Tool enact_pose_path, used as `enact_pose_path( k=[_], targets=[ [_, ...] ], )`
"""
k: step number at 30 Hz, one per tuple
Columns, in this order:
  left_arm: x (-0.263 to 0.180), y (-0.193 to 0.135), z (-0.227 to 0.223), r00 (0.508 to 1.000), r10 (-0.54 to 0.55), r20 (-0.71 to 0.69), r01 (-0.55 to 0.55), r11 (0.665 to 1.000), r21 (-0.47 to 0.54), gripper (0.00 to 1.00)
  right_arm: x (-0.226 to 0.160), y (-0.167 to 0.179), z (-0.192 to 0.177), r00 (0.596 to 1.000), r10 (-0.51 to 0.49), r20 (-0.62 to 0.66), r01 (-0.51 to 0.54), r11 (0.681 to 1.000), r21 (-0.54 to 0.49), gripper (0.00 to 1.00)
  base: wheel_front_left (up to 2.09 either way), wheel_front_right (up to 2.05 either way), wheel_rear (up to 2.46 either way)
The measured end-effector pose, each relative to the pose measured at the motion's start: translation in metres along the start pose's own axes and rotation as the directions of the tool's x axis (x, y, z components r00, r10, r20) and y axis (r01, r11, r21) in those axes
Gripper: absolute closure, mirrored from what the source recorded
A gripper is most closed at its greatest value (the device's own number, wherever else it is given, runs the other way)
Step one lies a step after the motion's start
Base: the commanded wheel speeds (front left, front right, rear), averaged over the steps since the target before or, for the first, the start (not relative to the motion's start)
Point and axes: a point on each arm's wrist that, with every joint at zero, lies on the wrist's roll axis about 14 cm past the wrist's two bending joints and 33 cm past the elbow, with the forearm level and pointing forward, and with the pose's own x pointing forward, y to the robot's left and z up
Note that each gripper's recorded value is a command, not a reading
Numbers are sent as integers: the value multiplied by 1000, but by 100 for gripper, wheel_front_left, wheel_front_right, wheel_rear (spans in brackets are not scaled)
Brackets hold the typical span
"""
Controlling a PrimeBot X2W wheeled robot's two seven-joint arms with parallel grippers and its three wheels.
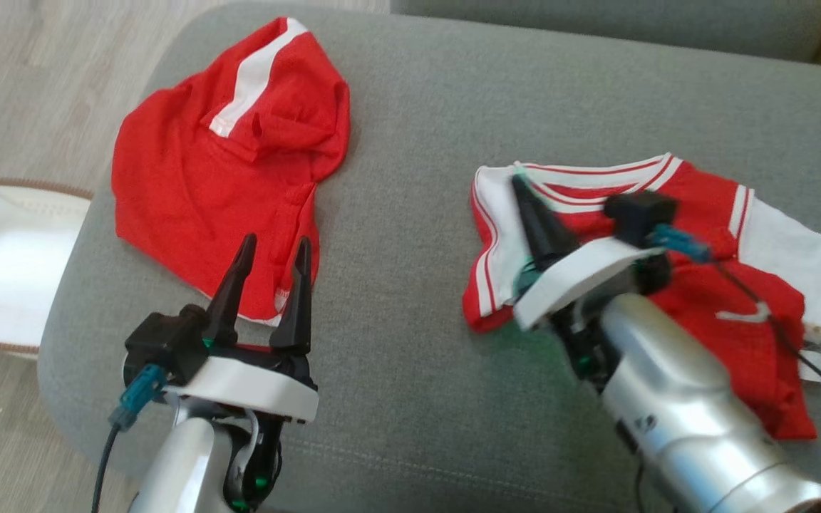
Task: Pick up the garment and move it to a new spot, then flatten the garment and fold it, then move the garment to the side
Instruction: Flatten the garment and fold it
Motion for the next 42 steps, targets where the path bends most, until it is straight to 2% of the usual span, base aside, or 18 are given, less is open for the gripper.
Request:
enact_pose_path(
  k=[4, 9, 19, 20, 21, 24, 28, 33, 37, 42],
  targets=[
    [-2, -4, 7, 1000, -11, 19, 11, 1000, 0, 0, -12, 48, -12, 990, 137, -37, -138, 990, -22, 100, 0, 0, 0],
    [-7, -6, 13, 999, -13, 38, 13, 1000, 0, 0, -33, 89, -40, 962, 239, -128, -243, 970, -11, 100, 0, 0, 0],
    [-20, 0, 11, 999, 18, 32, -18, 1000, -4, 0, -45, 97, -54, 953, 250, -169, -256, 967, -13, 100, 0, 0, 0],
    [-20, 0, 12, 999, 16, 34, -16, 1000, -4, 0, -46, 95, -54, 955, 244, -170, -250, 968, -19, 25, 0, 0, 0],
    [-20, -1, 12, 999, 13, 36, -13, 1000, -4, 0, -46, 92, -54, 957, 235, -169, -243, 970, -26, 0, 0, 0, 0],
    [-18, -4, 15, 999, 9, 44, -9, 1000, -4, 0, -49, 85, -52, 965, 210, -160, -218, 975, -38, 0, 0, 0, 0],
    [-15, -11, 17, 999, -16, 52, 16, 1000, -8, 0, -48, 69, -29, 985, 159, -73, -163, 985, -60, 0, 0, 0, 0],
    [-9, -28, 18, 996, -66, 59, 67, 998, -14, 0, -55, 27, 13, 997, 36, 71, -27, 991, -131, 0, 0, 0, 0],
    [-6, -36, 20, 994, -89, 66, 90, 996, -15, 0, -68, -3, 43, 983, -57, 176, 86, 983, -160, 0, 0, 0, 0],
    [-5, -45, 21, 991, -115, 69, 116, 993, -19, 0, -103, -45, 50, 947, -205, 246, 243, 961, -136, 0, 0, 0, 0]
  ],
)
